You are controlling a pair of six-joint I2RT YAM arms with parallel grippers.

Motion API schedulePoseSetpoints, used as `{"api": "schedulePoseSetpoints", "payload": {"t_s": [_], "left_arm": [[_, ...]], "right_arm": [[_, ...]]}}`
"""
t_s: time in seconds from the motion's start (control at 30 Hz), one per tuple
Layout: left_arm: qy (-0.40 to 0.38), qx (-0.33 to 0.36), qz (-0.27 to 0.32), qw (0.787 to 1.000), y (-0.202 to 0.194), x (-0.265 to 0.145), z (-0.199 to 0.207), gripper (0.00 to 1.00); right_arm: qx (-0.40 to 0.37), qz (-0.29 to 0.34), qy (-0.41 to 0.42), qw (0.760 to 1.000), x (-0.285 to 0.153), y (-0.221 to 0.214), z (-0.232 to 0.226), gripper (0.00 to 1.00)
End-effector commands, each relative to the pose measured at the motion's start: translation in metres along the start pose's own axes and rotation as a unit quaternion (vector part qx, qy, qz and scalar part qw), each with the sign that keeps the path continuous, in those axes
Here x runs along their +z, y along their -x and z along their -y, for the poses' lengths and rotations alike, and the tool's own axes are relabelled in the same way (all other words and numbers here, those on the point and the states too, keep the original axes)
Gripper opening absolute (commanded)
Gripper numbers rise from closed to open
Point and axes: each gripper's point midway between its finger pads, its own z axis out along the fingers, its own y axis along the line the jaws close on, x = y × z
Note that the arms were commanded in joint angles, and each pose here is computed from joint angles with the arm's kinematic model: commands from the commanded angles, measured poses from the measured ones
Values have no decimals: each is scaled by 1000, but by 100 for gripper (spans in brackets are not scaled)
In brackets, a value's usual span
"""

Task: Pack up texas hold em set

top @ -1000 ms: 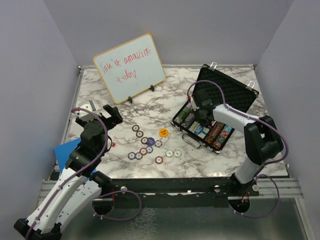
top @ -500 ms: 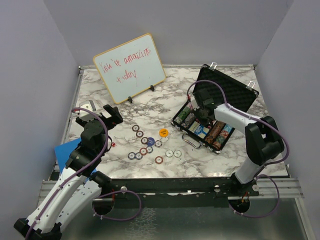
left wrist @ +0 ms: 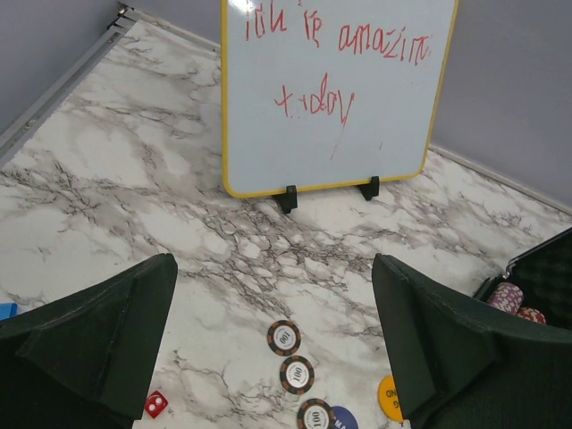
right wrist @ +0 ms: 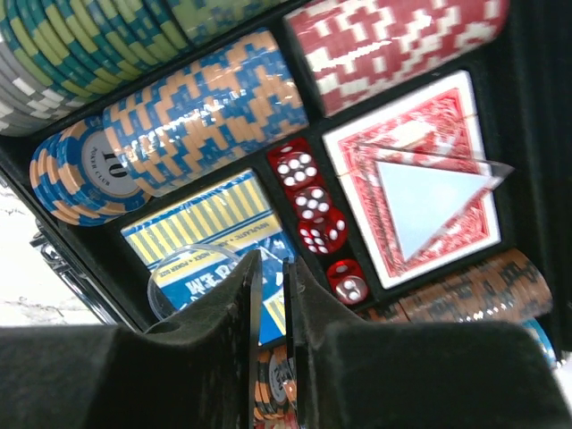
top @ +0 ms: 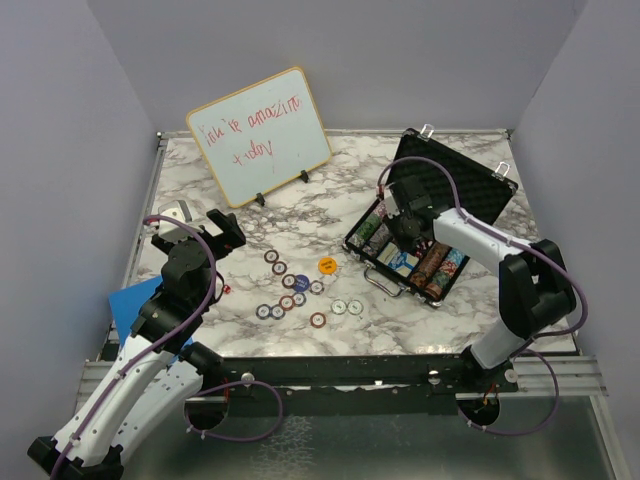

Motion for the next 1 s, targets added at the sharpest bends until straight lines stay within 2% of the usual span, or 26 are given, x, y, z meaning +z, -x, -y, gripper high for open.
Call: {"api": "schedulePoseSetpoints", "payload": {"t_s": [0.0, 0.13, 0.23, 0.37, 0.7, 0.97], "left_arm": [[-11, 1, 0, 1000, 0, 0, 4, 99], [-11, 0, 0, 1000, 0, 0, 4, 99], [-11, 0, 1, 1000, 0, -1, 4, 99], [-12, -2, 2, 1000, 1, -1, 4, 99], [-12, -1, 2, 1000, 1, -1, 3, 99], [-11, -1, 2, 1000, 1, -1, 3, 99]], "right_arm": [[66, 68, -66, 993, -24, 33, 23, 24], [141, 92, -107, 980, -33, 41, 39, 29], [194, 93, -122, 969, -33, 40, 42, 30], [229, 85, -125, 962, -27, 31, 39, 28], [134, 35, -22, 990, 3, 11, 7, 25], [134, 10, -29, 991, 17, -1, 16, 35]]}}
